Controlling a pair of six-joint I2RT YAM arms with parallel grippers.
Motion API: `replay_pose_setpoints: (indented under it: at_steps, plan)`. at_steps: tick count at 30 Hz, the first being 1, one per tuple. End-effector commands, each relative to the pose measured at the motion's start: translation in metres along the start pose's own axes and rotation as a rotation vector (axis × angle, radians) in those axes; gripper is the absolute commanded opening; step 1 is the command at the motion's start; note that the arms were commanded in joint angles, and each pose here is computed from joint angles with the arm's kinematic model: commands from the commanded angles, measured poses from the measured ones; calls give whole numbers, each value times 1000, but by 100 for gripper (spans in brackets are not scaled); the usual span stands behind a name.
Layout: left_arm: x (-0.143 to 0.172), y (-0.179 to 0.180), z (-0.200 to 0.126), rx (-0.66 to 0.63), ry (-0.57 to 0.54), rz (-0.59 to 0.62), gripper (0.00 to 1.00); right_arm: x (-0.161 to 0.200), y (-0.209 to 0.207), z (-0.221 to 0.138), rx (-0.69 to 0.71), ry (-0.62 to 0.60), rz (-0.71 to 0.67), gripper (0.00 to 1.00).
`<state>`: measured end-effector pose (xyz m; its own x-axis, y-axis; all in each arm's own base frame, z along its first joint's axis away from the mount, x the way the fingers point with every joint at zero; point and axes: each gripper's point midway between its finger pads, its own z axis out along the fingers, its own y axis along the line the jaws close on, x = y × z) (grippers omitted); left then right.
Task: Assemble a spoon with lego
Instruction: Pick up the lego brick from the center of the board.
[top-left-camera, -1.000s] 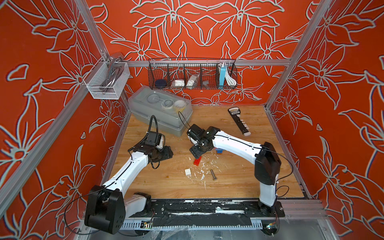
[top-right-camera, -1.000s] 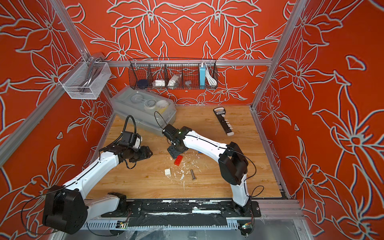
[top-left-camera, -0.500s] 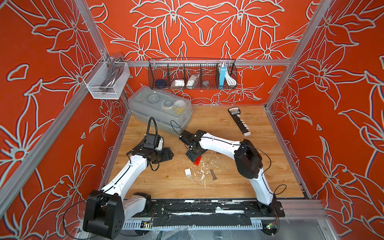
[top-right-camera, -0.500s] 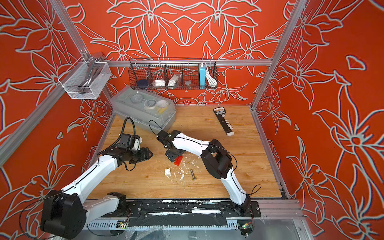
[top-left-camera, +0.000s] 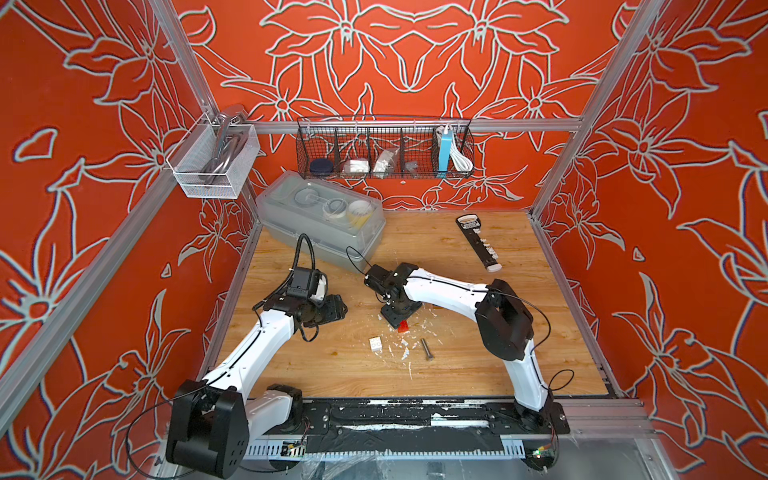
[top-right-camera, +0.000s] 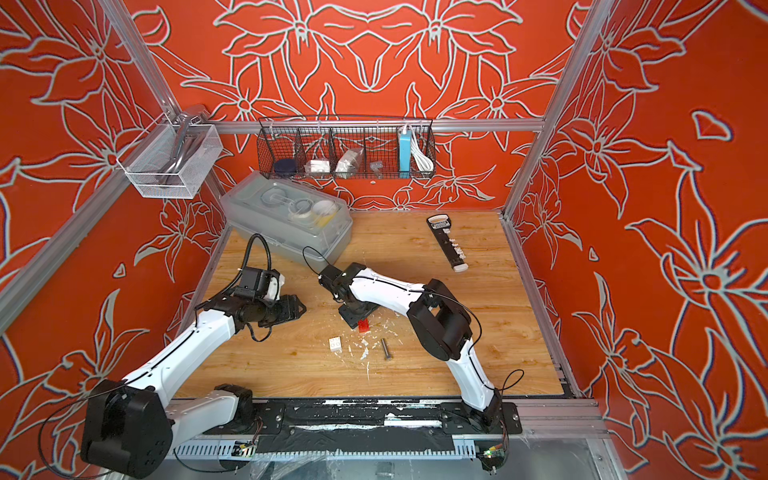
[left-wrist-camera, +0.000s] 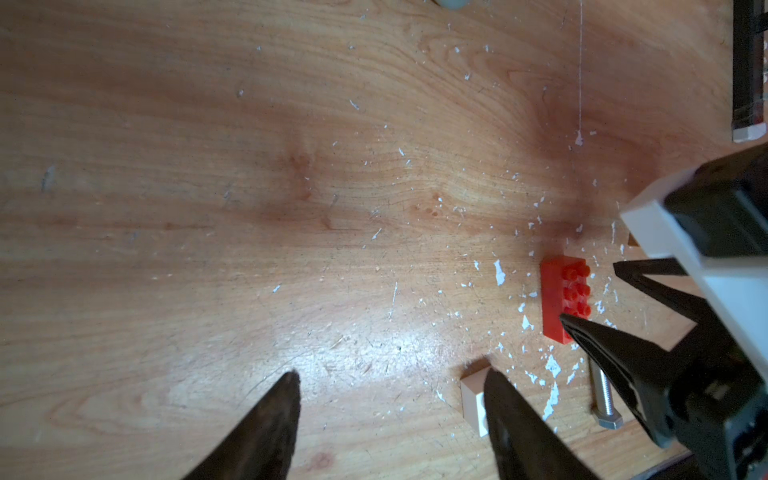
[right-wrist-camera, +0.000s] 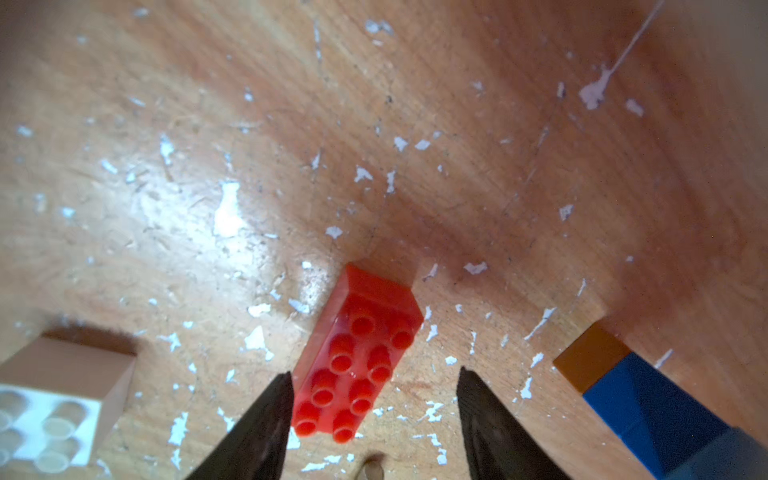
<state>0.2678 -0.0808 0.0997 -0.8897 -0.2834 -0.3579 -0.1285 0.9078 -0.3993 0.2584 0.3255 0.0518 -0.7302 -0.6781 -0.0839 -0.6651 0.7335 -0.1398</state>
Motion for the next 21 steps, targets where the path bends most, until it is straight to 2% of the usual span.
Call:
replay_pose_setpoints:
  at_steps: [1,10,13,21]
  plan:
    - [-3,-1,-3,10,-13,17,69,5,5,-9,-32,10,9,61]
    - [-3,-2,-4,12,-15,20,69,5,5,4,-45,25,95,60]
    - [-2,-2,-3,13,-12,19,69,6,5,8,-61,32,116,55]
    - [-2,-3,-3,19,-10,22,69,10,1,16,-70,56,147,50]
